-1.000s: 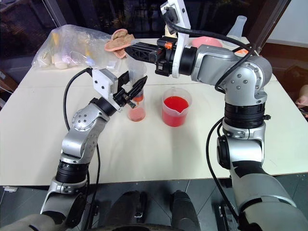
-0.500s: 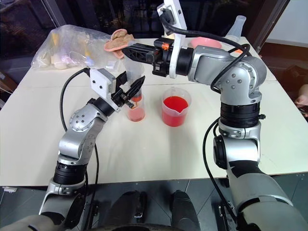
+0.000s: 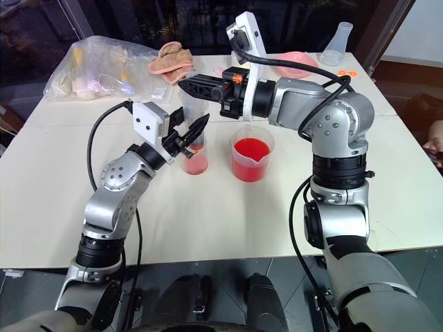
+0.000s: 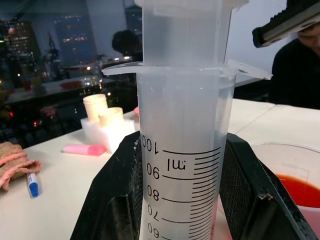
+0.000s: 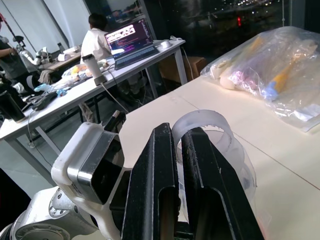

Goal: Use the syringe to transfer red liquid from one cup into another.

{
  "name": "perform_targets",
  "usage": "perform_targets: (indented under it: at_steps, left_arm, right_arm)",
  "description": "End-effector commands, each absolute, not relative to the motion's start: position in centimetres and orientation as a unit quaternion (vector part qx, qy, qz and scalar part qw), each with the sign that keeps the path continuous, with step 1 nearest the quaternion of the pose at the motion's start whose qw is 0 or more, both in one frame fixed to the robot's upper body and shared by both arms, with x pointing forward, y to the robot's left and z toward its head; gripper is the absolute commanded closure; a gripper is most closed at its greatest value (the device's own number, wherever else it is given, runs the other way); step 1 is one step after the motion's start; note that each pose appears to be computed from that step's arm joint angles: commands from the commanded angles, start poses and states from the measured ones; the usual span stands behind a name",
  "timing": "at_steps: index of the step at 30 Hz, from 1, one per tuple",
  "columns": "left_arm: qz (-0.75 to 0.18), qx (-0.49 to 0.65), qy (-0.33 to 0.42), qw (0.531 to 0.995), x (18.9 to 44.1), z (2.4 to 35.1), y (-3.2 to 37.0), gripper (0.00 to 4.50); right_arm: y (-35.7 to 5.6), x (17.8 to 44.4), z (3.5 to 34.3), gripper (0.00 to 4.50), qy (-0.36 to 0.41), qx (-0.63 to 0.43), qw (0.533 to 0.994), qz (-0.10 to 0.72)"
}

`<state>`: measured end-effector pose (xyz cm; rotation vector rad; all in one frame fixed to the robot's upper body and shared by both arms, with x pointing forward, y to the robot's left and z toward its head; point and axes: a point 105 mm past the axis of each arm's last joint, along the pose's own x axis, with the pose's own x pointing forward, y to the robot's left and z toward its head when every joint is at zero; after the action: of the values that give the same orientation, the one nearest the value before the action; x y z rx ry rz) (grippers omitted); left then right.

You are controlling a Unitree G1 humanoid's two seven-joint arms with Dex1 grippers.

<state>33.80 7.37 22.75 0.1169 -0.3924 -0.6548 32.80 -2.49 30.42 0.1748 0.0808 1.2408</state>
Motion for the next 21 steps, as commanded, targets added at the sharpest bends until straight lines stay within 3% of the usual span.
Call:
perform_targets:
  at_steps: [1, 21]
  left_arm:
    - [-0.316, 0.064, -0.27, 0.907, 32.01, 26.66, 7.08, 2.96]
    - [-0.305, 0.069, -0.276, 0.909, 31.94, 27.39, 7.53, 2.96]
  right_arm:
    - [-0.45, 31.75, 27.92, 4.45, 0.091, 0.073, 0.779, 0.617]
    - [0.16, 31.95, 27.15, 4.45, 0.101, 0.074, 0.772, 0.623]
